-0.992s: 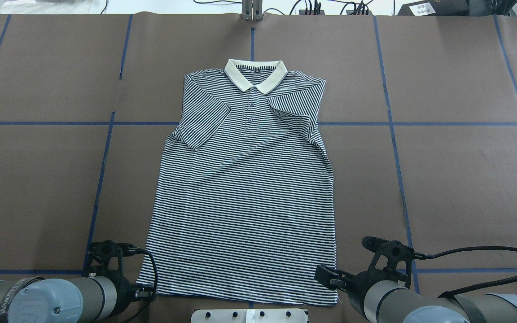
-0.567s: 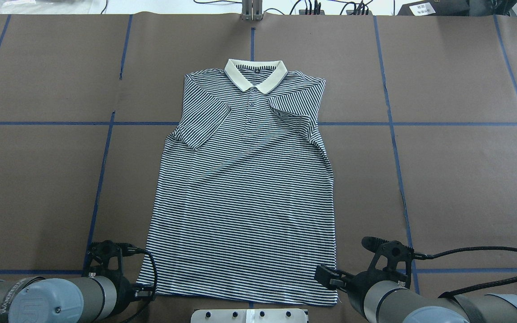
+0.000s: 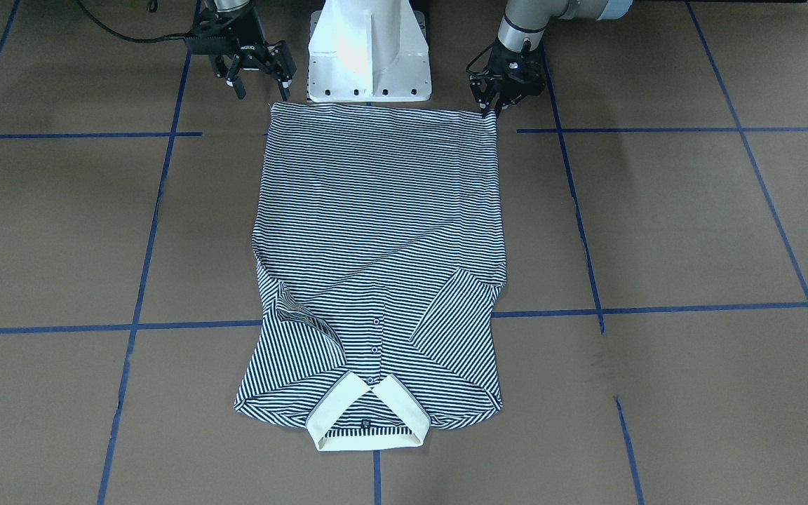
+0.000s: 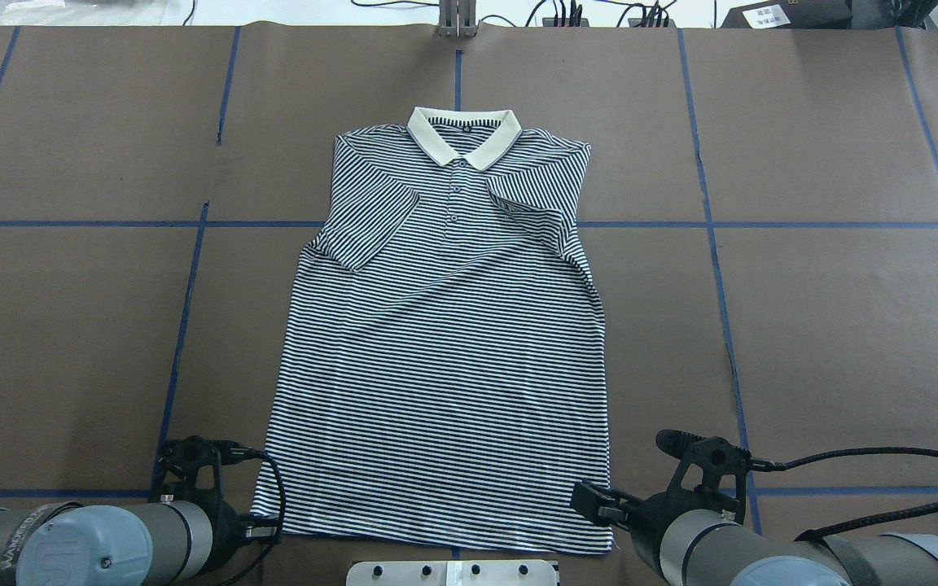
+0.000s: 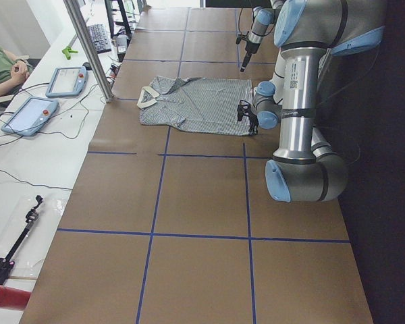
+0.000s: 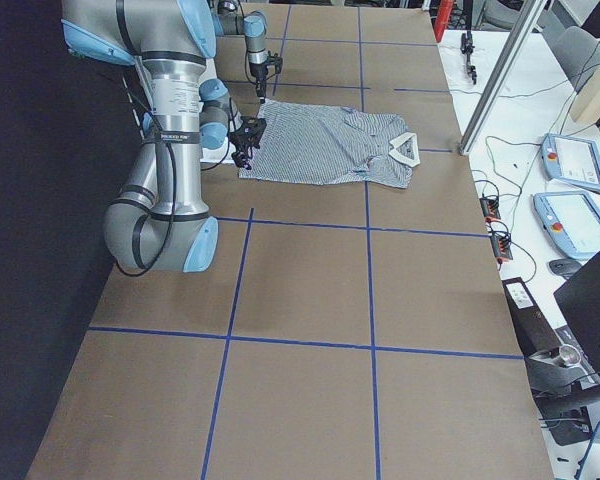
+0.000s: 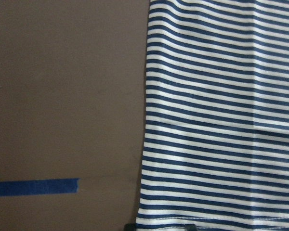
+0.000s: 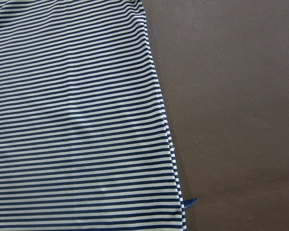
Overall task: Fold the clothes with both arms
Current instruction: 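Grasp the hem corners with both grippers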
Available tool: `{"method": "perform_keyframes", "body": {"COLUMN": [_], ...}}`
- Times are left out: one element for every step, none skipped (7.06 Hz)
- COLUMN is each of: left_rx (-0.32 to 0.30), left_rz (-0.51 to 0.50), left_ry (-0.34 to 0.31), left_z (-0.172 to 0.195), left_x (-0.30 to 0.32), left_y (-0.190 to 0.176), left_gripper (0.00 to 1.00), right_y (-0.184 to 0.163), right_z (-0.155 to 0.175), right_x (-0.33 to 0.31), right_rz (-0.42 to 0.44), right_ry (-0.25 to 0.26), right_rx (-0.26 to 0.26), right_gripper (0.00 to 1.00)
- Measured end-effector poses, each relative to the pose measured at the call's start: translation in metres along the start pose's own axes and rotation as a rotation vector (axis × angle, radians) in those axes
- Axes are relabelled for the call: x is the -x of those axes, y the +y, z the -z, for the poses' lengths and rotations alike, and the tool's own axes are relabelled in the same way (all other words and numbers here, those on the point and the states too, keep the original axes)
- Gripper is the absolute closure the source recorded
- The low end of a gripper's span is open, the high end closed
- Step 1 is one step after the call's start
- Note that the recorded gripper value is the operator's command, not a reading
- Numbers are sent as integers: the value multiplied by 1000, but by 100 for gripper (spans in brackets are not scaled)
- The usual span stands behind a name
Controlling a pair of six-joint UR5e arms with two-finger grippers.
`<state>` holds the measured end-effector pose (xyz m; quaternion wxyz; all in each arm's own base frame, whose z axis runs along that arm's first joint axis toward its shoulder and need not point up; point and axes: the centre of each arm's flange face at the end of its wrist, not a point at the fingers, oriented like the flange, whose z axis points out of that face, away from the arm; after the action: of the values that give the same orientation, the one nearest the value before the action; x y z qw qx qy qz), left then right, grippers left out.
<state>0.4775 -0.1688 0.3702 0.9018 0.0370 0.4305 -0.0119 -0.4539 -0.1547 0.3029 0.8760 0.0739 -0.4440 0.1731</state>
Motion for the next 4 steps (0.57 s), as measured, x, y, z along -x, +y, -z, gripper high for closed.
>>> {"method": "perform_keyframes", "body": {"left_rx": [0,0,-1,-2], "left_rz": [2,2,2,2], "left_ry": [0,2,4,7], "left_z": [0,1,1,2], "left_x": [0,-1,-2,-3], "left_y": [0,0,0,0], "left_gripper": [100,100,100,100], "right_y": [2,9,20,34], "right_z": [-1,-2,-5,-14], "right_x": [0,1,6,13], "right_rz": [-3,-19,-46,-75], "right_ry": [1,-3,-5,13], "right_rx": [-2,-5,-6,-9], "right_gripper": [20,31,31,36]}}
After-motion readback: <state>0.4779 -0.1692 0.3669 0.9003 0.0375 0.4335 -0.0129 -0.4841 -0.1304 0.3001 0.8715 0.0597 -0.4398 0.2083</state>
